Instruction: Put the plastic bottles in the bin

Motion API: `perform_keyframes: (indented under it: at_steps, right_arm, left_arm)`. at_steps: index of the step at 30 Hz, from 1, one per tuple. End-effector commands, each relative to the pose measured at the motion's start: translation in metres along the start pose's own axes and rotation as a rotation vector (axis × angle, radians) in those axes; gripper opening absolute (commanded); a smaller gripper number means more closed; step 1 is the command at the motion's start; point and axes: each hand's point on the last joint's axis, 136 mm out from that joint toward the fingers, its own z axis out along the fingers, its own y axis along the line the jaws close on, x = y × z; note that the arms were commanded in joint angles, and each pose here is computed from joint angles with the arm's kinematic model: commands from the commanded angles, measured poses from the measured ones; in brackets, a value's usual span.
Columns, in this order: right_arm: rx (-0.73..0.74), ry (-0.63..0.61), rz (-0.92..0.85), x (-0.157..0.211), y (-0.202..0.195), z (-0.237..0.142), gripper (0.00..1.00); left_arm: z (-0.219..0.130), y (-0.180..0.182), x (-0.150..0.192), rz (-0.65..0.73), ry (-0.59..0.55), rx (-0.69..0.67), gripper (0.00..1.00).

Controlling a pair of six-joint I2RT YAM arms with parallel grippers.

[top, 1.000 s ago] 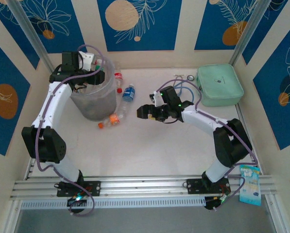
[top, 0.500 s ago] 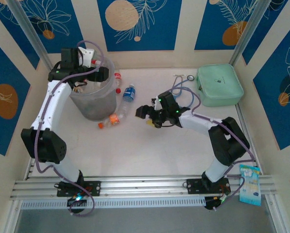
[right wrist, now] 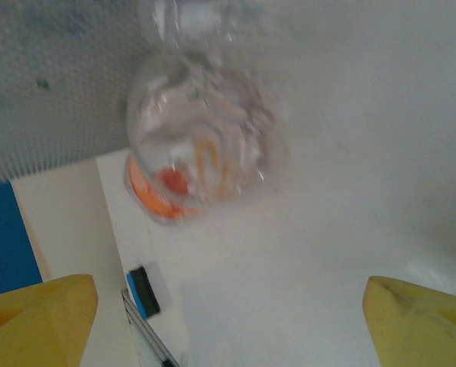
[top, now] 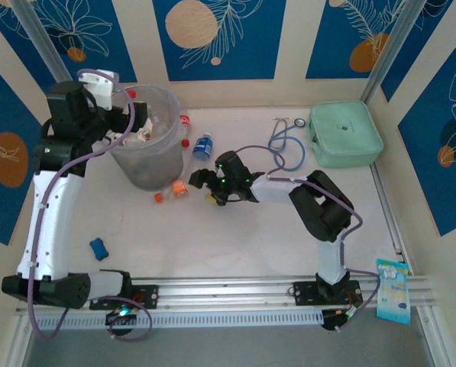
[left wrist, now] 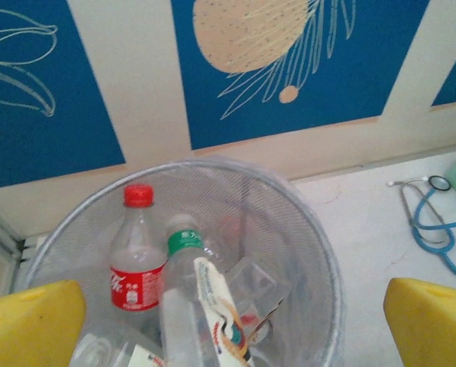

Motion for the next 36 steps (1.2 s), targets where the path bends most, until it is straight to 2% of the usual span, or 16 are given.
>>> perform_keyframes:
  at_steps: [1, 8, 12, 16, 20, 23, 26, 29, 32, 36]
  right_arm:
    - [-0.01, -0.06, 0.02, -0.012, 0.011, 0.015, 0.9]
    - [0.026, -0.058, 0.054, -0.026, 0.007, 0.041, 0.98]
    - [0.046, -0.041, 0.089, -0.027, 0.001, 0.054, 0.98]
    - [0.056, -0.036, 0.099, -0.026, -0.002, 0.064, 0.93]
    - [0.05, -0.041, 0.085, -0.025, -0.001, 0.061, 0.83]
    - [0.048, -0.063, 0.069, -0.028, -0.001, 0.053, 0.68]
    - [0.018, -0.063, 0.044, -0.03, 0.005, 0.044, 0.59]
    - [0.01, -0.078, -0.016, -0.03, 0.011, 0.024, 0.53]
    - [0.025, -0.093, -0.092, -0.029, 0.011, -0.008, 0.48]
    - [-0.044, -0.02, -0.233, -0.025, 0.016, -0.056, 0.47]
  left_arm:
    - [0.016, 0.009, 0.043, -0.005, 0.135, -0.061, 1.0]
    - [0.001, -0.003, 0.065, -0.071, 0.135, -0.011, 1.0]
    - [-0.018, -0.006, 0.073, -0.1, 0.121, -0.008, 1.0]
    - [-0.035, -0.004, 0.088, -0.151, 0.1, -0.042, 0.97]
    - [-0.041, -0.007, 0.102, -0.203, 0.097, -0.035, 0.96]
    - [-0.04, -0.015, 0.109, -0.236, 0.109, 0.003, 0.95]
    - [-0.035, -0.027, 0.115, -0.272, 0.099, 0.071, 0.95]
    - [-0.034, -0.039, 0.114, -0.329, 0.062, 0.145, 0.94]
    - [-0.036, -0.044, 0.114, -0.346, 0.063, 0.164, 0.93]
    - [-0.04, -0.056, 0.106, -0.367, 0.042, 0.211, 0.93]
